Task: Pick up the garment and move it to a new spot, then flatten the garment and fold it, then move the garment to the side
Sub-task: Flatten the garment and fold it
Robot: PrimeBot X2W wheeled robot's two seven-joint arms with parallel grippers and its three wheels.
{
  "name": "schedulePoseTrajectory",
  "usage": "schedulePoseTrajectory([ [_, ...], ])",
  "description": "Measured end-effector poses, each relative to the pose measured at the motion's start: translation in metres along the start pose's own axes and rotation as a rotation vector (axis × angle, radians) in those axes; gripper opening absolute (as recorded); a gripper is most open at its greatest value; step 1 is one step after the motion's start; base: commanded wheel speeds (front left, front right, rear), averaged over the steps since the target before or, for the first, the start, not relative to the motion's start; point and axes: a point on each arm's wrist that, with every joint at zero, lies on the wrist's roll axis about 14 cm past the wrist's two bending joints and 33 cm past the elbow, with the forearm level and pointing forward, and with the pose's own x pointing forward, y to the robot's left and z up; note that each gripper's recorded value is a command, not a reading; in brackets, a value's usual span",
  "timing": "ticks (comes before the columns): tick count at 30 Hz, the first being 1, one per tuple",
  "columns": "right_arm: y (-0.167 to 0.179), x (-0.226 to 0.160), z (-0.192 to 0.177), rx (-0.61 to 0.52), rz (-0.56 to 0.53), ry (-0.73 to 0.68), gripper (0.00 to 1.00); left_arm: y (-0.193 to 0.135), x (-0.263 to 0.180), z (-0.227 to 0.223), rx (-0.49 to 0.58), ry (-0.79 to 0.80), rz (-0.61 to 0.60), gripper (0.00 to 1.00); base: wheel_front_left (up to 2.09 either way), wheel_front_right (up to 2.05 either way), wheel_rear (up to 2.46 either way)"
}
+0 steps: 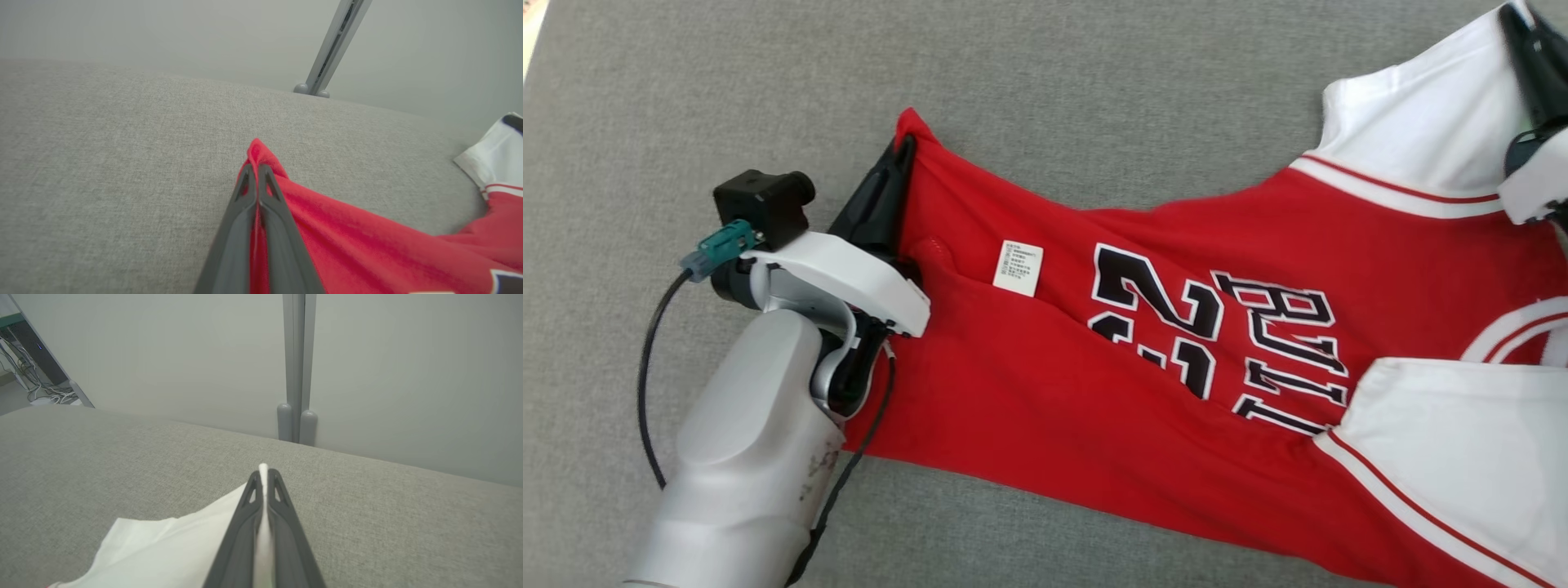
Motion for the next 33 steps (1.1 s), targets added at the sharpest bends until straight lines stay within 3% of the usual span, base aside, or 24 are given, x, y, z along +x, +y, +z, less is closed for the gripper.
schedulePoseTrajectory([
  [8,-0.027,-0.049,0.063,-0.026,-0.079,-0.250,0.00,-0.008,-0.002,0.016,0.029,-0.034,-0.038,0.00,0.00,0.00,0.00],
  [11,-0.028,-0.064,0.069,-0.017,-0.095,-0.268,0.00,-0.011,-0.004,0.021,0.029,-0.038,-0.049,0.00,0.00,0.00,0.00],
  [18,-0.006,-0.088,0.057,0.028,-0.073,-0.271,0.00,-0.022,-0.015,0.015,0.017,-0.022,-0.083,0.00,0.00,0.00,0.00],
  [23,0.017,-0.119,0.028,0.129,-0.057,-0.262,0.00,-0.025,-0.035,0.002,0.011,-0.014,-0.085,0.00,0.00,0.00,0.00],
  [33,0.031,-0.197,-0.021,0.327,-0.172,-0.248,0.00,-0.020,-0.070,0.008,0.032,-0.038,-0.063,0.00,0.00,0.00,0.00],
])
